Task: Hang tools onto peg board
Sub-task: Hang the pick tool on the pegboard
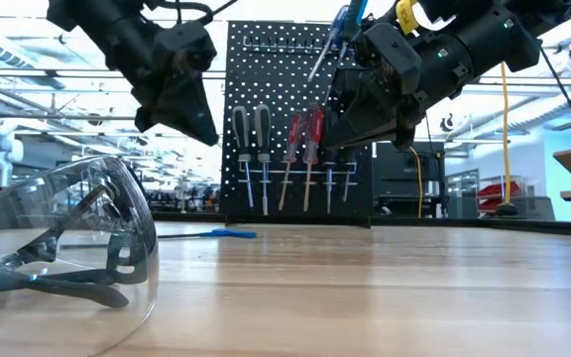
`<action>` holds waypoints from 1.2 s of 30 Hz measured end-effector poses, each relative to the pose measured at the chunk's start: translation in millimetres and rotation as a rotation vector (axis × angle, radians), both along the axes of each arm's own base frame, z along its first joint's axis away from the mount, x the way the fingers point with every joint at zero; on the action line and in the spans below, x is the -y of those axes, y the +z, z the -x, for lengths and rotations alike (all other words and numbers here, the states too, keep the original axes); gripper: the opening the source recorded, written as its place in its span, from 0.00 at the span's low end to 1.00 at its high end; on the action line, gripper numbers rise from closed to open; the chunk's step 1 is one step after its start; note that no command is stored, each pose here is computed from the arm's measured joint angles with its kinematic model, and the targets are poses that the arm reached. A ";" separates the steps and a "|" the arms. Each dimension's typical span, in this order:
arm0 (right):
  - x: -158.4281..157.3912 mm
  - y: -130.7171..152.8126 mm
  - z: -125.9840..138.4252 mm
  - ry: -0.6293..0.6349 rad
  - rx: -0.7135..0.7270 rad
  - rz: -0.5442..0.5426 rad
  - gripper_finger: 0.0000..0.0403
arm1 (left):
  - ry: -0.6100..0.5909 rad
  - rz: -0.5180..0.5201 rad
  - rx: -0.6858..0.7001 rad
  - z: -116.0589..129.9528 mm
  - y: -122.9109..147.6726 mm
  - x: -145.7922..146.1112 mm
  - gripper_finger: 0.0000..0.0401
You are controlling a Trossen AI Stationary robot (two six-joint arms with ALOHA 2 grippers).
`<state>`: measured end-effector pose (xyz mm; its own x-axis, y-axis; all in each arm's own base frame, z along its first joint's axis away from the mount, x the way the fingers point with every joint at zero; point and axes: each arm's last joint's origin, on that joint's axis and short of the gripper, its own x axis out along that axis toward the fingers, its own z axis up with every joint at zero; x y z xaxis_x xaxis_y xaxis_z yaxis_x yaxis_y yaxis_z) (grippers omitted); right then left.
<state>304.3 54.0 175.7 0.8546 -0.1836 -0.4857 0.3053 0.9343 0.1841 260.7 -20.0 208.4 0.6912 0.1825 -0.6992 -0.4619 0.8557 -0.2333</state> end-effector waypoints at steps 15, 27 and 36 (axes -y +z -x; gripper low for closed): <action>-0.1 1.1 -0.7 0.000 0.014 -0.003 0.00 | -0.066 0.068 -0.171 -11.2 -41.0 18.5 0.28; -0.2 1.4 -0.8 0.000 0.017 -0.004 0.00 | -0.031 0.069 -0.263 -22.0 -76.8 19.8 0.32; -0.2 1.4 -0.8 0.000 0.017 -0.004 0.00 | -0.047 0.037 -0.292 -24.3 -85.1 19.8 0.32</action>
